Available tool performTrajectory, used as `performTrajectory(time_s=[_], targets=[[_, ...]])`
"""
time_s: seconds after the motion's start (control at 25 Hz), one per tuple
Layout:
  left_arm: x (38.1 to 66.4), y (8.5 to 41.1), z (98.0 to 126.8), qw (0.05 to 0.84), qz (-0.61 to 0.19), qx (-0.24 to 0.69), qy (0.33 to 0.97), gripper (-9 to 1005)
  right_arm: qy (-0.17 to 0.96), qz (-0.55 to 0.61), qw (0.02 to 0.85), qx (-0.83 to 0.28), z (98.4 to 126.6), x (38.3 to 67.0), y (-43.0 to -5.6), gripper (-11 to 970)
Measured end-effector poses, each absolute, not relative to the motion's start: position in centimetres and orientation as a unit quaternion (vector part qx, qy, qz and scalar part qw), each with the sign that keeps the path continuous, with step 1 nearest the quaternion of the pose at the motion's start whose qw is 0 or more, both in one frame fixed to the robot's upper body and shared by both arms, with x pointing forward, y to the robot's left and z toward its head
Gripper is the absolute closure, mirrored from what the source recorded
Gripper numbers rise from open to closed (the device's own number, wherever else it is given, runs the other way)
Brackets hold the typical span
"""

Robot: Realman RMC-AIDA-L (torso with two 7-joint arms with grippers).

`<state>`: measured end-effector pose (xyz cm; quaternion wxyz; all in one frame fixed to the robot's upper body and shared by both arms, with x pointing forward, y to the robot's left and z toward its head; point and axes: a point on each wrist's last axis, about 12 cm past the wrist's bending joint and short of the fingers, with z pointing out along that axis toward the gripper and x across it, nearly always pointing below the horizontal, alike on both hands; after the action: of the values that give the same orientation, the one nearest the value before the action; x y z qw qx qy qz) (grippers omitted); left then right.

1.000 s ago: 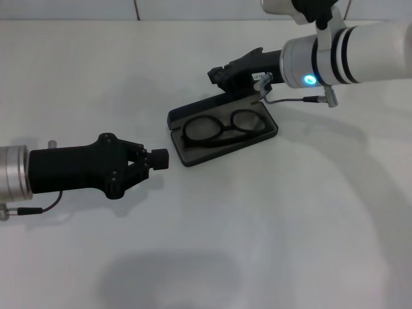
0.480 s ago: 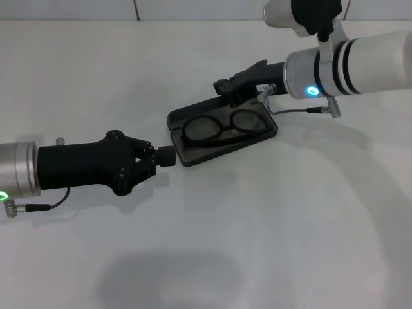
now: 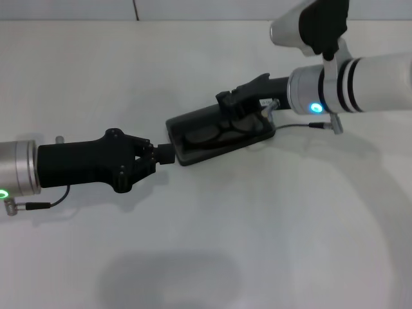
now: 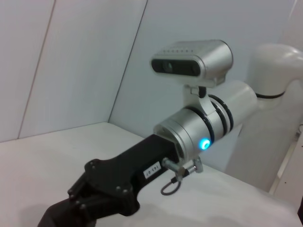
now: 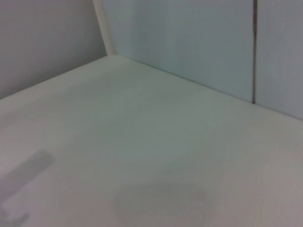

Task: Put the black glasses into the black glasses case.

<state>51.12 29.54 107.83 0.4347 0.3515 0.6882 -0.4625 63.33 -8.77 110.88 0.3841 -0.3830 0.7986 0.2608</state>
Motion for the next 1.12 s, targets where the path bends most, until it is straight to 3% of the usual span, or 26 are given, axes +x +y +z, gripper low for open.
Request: performTrajectory(time_s=[0.8,1.12], targets=[[51.3,29.6,107.9,0.442,-0.457,0.349,0.689,997,0.765,0.253,0.439,-0.397,108.3,60.8,-10.3,941],[51.5,30.1,108.2,0.462,-0.452,0.332,0.686,997,0.714,0.324,0.509,-0.354,110.9,61.2,-12.3,941]])
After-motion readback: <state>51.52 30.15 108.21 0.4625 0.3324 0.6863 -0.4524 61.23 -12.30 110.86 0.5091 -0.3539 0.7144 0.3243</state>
